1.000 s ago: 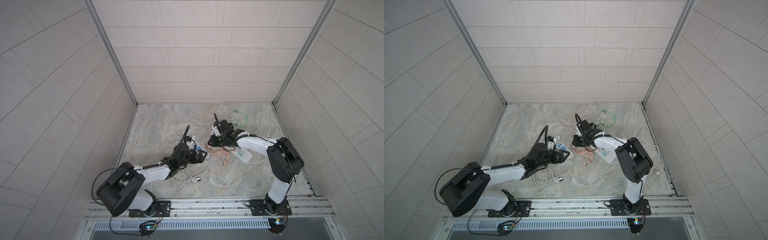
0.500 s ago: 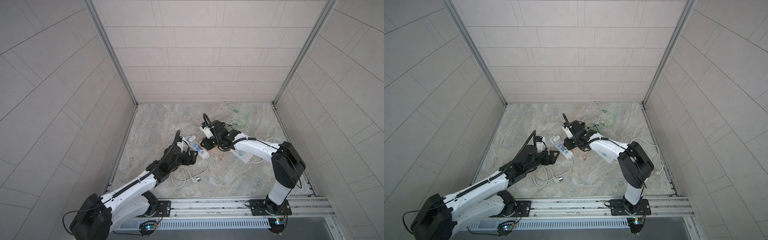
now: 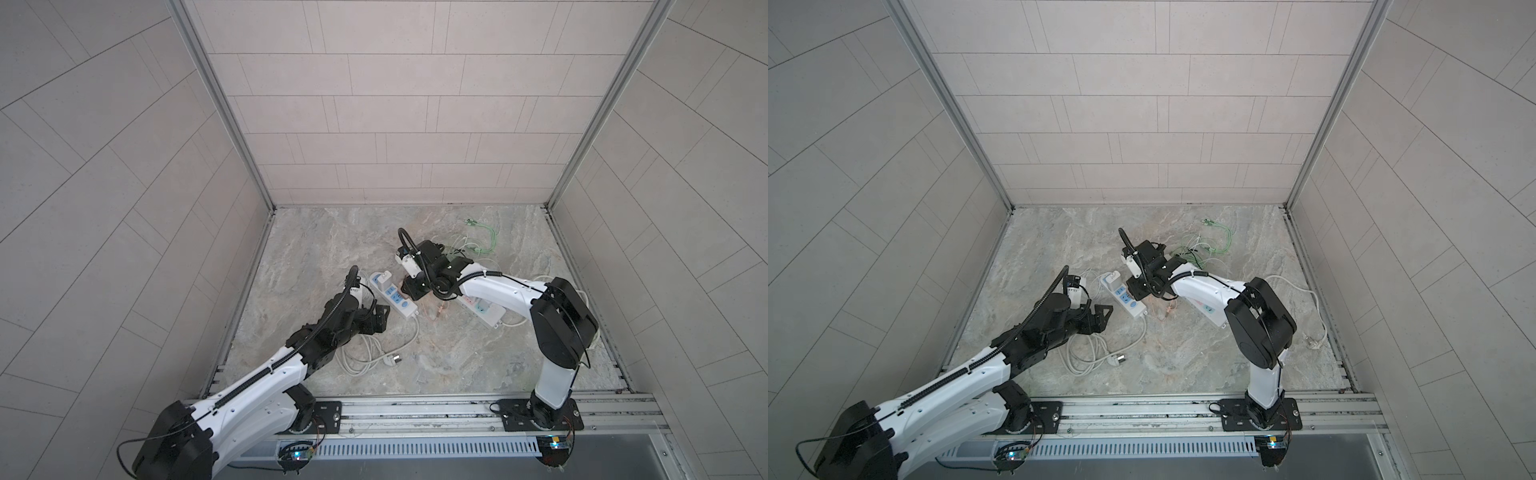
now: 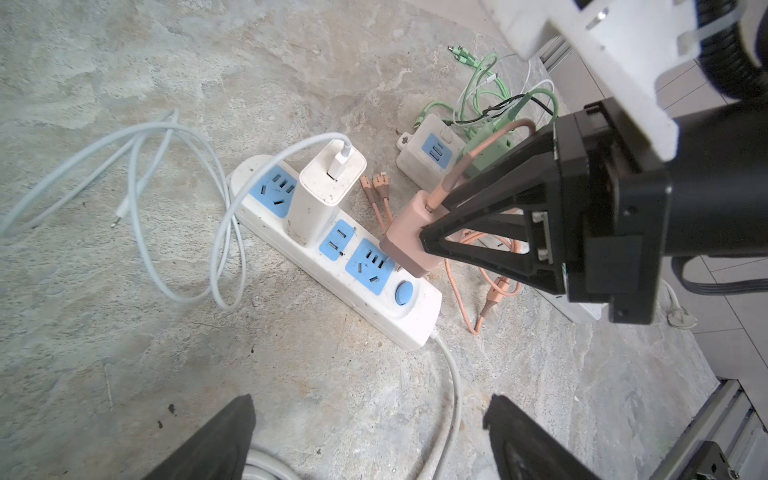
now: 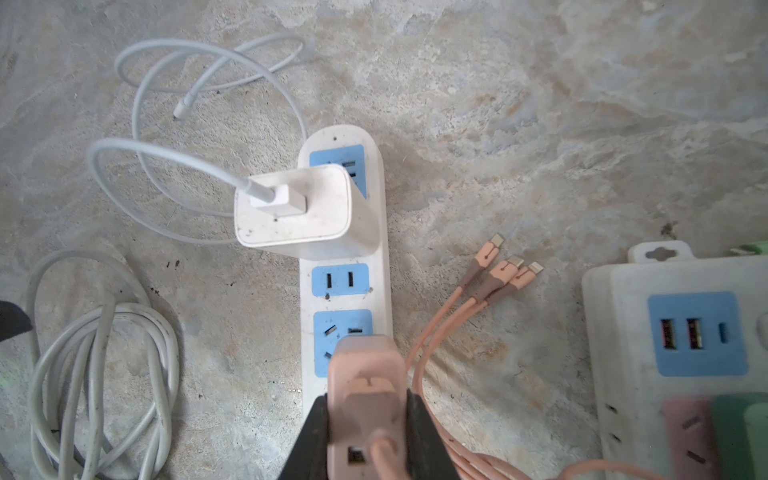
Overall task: Insert the plug
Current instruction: 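Align the pink charger's prongs over a blue socket with the right gripper, then press the pink charger down into the blue socket with the right gripper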
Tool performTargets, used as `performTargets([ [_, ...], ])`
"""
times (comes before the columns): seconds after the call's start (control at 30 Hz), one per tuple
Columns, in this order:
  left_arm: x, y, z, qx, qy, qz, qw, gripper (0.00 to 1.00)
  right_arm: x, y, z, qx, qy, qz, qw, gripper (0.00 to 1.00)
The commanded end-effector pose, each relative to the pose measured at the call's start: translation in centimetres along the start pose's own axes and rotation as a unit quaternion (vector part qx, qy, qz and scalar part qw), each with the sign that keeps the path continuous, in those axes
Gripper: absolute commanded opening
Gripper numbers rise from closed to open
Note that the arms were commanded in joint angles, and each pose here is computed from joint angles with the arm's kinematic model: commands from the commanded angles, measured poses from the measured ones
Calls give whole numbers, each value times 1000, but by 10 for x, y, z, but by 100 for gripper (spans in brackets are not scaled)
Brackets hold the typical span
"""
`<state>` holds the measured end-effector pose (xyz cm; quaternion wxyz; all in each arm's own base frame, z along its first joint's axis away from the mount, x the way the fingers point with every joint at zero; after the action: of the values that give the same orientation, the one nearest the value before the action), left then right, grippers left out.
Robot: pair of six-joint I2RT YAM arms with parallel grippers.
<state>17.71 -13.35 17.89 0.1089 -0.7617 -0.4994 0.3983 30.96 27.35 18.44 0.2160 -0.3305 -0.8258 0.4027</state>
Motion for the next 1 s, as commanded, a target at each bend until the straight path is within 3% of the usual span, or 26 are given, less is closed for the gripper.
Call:
performTargets([
  [0.0,5,-1,3,2,9,-12,1000,94,5,1,-4,2,-27,10,1000,0],
  [0.4,5,-2,3,1,17,-8,1000,95,7,12,-4,0,-54,3,999,0],
  [0.97,6,-3,4,-1,17,-11,1000,95,10,-3,-5,-25,-53,10,998,0],
])
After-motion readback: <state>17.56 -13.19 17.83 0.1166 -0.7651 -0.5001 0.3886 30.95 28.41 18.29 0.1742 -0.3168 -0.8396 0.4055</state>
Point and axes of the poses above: each gripper's point midway between its finger pads, its own y axis out along the fingers, its own x axis along the line the jaws close on, z = x × y, the point moved 10 cm from there along -y, back along the fingers, and after that the axes turned 7 degrees about -y, right-handed, at the moved point
